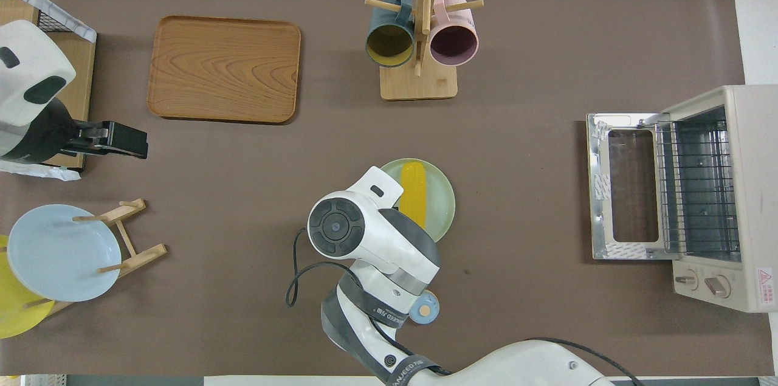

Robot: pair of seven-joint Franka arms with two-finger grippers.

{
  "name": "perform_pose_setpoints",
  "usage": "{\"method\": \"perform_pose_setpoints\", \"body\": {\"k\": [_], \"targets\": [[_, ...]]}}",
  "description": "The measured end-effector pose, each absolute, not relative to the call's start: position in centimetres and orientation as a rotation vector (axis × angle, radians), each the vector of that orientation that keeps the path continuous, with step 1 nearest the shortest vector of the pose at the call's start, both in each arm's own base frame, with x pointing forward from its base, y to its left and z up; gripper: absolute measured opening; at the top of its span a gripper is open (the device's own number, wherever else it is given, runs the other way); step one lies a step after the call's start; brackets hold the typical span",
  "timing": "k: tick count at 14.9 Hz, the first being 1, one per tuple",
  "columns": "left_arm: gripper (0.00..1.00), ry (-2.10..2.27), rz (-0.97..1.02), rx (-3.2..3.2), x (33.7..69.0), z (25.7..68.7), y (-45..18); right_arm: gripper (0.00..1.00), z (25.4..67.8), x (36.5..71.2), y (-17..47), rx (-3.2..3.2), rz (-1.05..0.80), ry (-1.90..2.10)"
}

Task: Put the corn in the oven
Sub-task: 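Grasp the green plate rim with the right gripper, then carry the plate with corn into the open oven with the right gripper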

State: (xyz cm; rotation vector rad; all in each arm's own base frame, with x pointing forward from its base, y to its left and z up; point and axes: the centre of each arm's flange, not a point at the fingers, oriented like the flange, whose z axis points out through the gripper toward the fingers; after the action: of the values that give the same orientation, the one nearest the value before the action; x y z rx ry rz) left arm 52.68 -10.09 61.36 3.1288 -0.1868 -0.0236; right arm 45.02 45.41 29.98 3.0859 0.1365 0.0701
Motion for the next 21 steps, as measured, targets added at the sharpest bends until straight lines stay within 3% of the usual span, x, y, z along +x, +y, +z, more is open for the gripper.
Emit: {"method": "perform_pose_setpoints", "body": {"k": [2,4,5,17,21], "targets": [[1.0,-0.187,-0.023,3.128,52.7,61.4,-10.1,0.25,30.1,44.8,45.4,3.085,0.071,0.14],[1.0,-0.187,-0.023,3.128,52.7,61.4,-10.1,0.05,30.2,44.8,45.3,3.081,0.077,0.146],[1.0,-0.186,-0.023,3.128,52.7,61.4,-10.1,0.03,30.5,44.7,45.2,3.079,0.083,0.151],[1.0,-0.181,-0.023,3.128,52.7,61.4,-9.9,0.03,30.0,43.4,44.3,2.94,0.119,0.311],[1.0,-0.181,-0.023,3.128,52.7,61.4,-9.9,0.03,31.1,44.4,43.4,2.877,0.097,0.367]]}}
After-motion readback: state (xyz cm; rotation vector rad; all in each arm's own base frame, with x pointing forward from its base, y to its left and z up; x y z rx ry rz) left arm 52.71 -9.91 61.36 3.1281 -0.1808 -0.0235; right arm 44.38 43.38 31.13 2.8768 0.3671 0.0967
